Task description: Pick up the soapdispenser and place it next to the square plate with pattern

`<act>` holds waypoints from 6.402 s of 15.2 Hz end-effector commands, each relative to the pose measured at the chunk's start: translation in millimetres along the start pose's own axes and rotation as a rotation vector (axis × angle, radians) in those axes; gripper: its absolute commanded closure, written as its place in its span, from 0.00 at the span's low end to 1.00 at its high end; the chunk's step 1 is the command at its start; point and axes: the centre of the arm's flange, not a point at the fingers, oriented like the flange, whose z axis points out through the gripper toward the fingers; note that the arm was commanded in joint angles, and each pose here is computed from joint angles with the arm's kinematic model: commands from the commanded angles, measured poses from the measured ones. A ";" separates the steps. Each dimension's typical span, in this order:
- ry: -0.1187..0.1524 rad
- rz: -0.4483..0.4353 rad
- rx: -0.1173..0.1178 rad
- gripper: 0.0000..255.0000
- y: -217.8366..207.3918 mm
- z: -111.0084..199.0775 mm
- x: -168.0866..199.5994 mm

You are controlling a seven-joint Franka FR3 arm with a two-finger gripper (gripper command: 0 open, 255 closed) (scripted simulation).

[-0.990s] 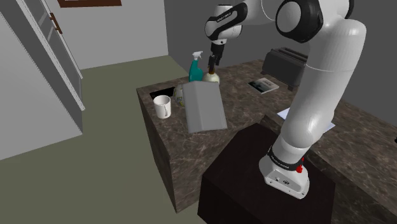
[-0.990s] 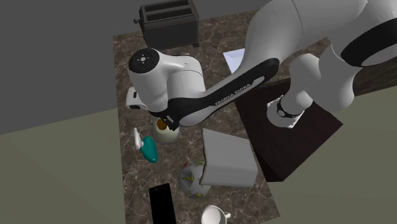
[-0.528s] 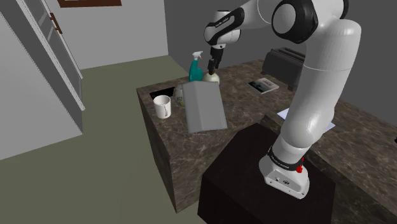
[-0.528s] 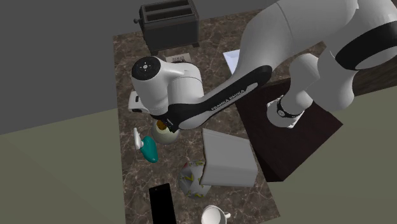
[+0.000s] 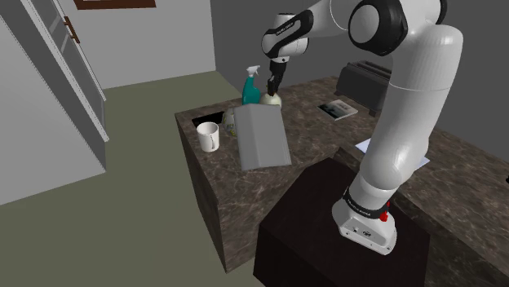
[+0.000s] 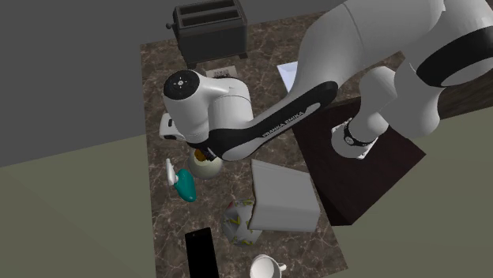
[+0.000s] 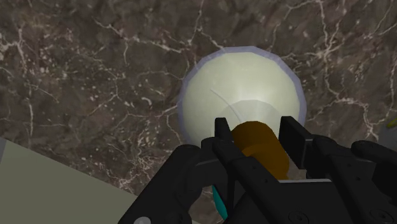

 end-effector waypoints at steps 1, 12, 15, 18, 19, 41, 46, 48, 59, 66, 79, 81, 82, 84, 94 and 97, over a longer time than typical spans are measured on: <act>0.000 0.000 0.000 1.00 0.2 0.2 -0.1; 0.000 0.000 0.000 1.00 1.2 -31.4 1.7; 0.000 0.000 0.000 1.00 1.8 -47.2 2.6; 0.000 0.000 0.000 1.00 2.3 -63.0 3.5; 0.000 0.000 0.000 1.00 2.5 -68.2 3.8; 0.000 0.000 0.000 1.00 6.5 -184.1 10.4; 0.000 0.000 0.000 1.00 7.5 -210.5 11.9; 0.000 0.000 0.000 1.00 7.8 -221.0 12.5; 0.000 0.000 0.000 1.00 40.0 -242.9 -73.2; 0.000 0.000 0.000 1.00 71.5 -247.2 -160.0; 0.000 0.000 0.000 1.00 130.1 -255.2 -321.1; 0.000 0.000 0.000 1.00 139.1 -256.4 -345.9; 0.000 0.000 0.000 1.00 143.6 -257.0 -358.2; 0.000 0.000 0.000 1.00 152.7 -258.3 -383.3; 0.000 0.000 0.000 1.00 150.9 -205.6 -386.3; 0.000 0.000 0.000 1.00 150.3 -189.8 -387.2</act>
